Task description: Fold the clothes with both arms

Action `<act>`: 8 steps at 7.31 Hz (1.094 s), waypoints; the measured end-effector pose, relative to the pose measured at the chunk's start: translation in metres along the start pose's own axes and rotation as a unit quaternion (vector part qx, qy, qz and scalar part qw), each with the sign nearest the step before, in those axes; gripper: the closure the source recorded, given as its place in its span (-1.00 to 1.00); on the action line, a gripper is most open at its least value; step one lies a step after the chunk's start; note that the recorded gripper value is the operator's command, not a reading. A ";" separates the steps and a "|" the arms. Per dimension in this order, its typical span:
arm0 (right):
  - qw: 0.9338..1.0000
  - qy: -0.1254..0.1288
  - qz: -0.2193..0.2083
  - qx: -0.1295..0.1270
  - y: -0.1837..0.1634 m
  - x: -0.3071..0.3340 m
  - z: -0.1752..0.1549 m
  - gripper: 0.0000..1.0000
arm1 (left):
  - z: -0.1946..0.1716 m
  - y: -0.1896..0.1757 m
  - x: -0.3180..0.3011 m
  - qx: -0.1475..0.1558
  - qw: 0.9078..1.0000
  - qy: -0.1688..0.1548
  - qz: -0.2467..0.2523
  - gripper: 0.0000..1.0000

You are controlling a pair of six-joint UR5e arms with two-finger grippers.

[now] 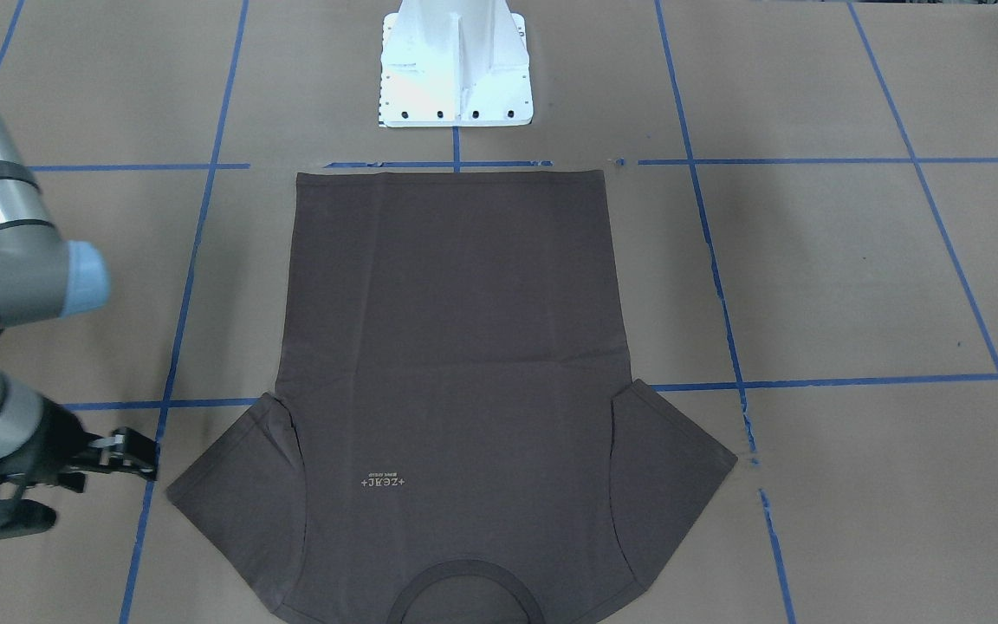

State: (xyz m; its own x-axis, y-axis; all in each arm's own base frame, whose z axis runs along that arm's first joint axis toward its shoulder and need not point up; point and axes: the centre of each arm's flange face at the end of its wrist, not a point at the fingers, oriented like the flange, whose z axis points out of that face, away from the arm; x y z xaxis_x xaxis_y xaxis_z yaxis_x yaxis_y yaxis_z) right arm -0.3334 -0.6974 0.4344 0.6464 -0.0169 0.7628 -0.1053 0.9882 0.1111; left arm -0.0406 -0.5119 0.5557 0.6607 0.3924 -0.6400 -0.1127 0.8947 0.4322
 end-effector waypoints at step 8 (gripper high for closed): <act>0.989 0.036 0.142 0.028 -0.005 -0.025 0.051 -0.38 | 0.000 -0.001 0.001 0.000 1.000 0.001 0.001 -1.00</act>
State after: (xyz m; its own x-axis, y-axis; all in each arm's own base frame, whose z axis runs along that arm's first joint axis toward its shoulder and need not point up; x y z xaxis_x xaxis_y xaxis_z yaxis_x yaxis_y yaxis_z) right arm -0.3875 -0.7094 0.4469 0.6363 0.2734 0.7213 -0.3308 0.9415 -0.0651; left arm -0.0400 -0.5123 0.5552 0.6589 0.3948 -0.6403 -0.1135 0.8937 0.4341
